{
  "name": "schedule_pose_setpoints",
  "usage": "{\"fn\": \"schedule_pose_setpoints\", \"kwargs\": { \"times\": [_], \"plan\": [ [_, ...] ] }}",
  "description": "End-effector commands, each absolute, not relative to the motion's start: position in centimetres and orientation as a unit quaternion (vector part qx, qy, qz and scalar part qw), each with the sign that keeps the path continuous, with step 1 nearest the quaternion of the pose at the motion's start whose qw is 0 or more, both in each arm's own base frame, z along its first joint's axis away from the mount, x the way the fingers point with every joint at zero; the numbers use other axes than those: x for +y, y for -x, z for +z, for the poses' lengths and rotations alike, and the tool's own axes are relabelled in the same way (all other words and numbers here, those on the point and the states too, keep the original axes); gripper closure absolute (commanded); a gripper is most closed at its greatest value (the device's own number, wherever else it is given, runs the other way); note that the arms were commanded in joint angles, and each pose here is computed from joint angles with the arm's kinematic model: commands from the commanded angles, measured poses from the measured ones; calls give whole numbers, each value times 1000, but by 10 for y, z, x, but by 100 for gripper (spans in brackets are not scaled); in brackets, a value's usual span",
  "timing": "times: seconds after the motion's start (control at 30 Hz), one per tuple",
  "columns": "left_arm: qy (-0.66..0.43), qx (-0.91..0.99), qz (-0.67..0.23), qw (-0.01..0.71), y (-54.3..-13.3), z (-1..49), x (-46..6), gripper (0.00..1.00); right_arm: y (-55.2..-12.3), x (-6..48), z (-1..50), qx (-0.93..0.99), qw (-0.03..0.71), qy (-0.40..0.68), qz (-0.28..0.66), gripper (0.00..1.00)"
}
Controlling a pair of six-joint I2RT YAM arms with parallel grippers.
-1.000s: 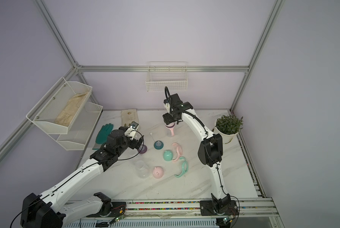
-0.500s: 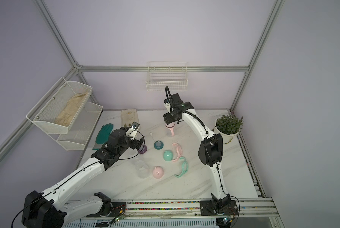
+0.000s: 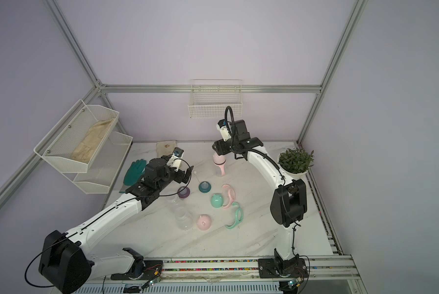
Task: Assemble the baby bottles
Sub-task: Close the lid on the baby bottle.
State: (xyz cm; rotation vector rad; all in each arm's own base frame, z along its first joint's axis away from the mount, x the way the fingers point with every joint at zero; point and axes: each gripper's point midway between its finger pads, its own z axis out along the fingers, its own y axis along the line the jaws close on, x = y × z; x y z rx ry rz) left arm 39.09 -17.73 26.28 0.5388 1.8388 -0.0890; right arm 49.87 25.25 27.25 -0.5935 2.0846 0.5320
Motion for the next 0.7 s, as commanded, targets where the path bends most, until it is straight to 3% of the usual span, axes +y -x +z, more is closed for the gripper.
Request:
{"fn": "schedule_pose_setpoints", "kwargs": {
  "times": [0.0,0.3,0.67],
  "plan": [
    [-206,744,-73,631,-414,314,-192,0,-507,254,292,803,482,244,250,38],
    [-192,732,-105,646,-454,311,-218,0,-513,245,272,789,473,238,311,44],
    [-196,719,-150,649,-469,308,-239,0,-508,257,233,782,450,267,339,46]
  ]
}}
